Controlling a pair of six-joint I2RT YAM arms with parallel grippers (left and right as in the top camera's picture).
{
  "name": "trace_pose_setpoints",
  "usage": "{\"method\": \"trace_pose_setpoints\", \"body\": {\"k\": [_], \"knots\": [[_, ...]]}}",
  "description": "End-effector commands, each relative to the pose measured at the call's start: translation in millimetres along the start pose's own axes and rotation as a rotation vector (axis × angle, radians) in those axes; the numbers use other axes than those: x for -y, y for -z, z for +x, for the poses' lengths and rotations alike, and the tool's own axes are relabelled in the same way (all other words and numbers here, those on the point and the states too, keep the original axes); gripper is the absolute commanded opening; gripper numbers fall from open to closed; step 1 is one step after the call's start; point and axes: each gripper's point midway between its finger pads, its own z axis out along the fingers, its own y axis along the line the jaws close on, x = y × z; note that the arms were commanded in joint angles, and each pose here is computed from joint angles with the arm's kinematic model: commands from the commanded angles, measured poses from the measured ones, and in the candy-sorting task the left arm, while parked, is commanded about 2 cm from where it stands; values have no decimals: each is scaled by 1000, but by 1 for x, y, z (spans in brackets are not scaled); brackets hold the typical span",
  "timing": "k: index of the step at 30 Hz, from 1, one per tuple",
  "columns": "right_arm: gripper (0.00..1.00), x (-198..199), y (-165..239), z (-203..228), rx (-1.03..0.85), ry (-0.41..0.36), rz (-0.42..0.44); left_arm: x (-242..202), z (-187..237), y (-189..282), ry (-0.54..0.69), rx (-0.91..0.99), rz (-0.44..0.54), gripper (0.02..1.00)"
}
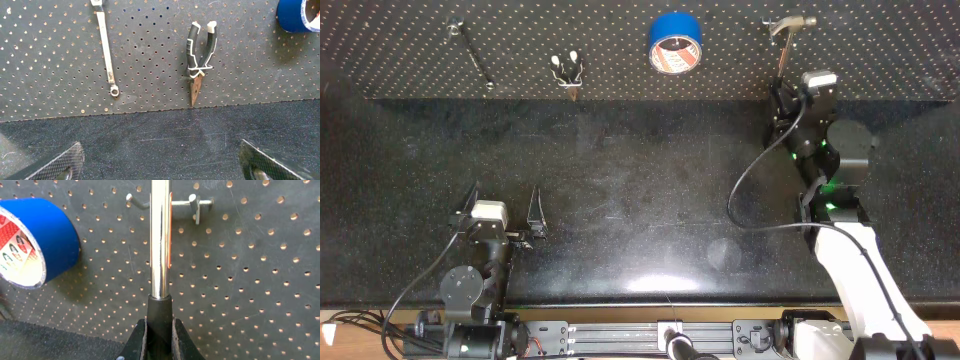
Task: Place Tools Onto Pegboard
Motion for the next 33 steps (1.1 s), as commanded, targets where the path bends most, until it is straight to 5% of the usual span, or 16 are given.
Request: {"method": "trace_pose_setpoints", "body": {"k": [1, 7, 8, 14, 19, 23, 25, 29, 33], "knots": [[77, 8, -22, 6, -23, -19, 1, 1, 0, 0, -9, 2, 1, 993], [77, 14, -36, 33, -77, -36, 4, 0, 0, 0, -9, 3, 1, 996], [976, 14, -36, 33, -77, -36, 4, 1, 0, 0, -9, 3, 1, 998], [976, 12, -26, 9, -13, -30, 6, 0, 0, 0, -9, 3, 1, 993], [976, -9, 79, 11, 43, 51, 50, 0, 0, 0, -9, 3, 1, 996], [976, 3, 161, 23, 112, 56, 255, 0, 0, 0, -9, 2, 1, 996], [976, -6, 184, 22, 164, 70, 257, 0, 0, 0, -9, 3, 1, 996], [976, -6, 182, 31, 110, 55, 255, 0, 0, 0, -9, 2, 1, 998], [976, -4, 186, 107, -193, -24, 265, 0, 0, 0, -9, 3, 1, 996]]}}
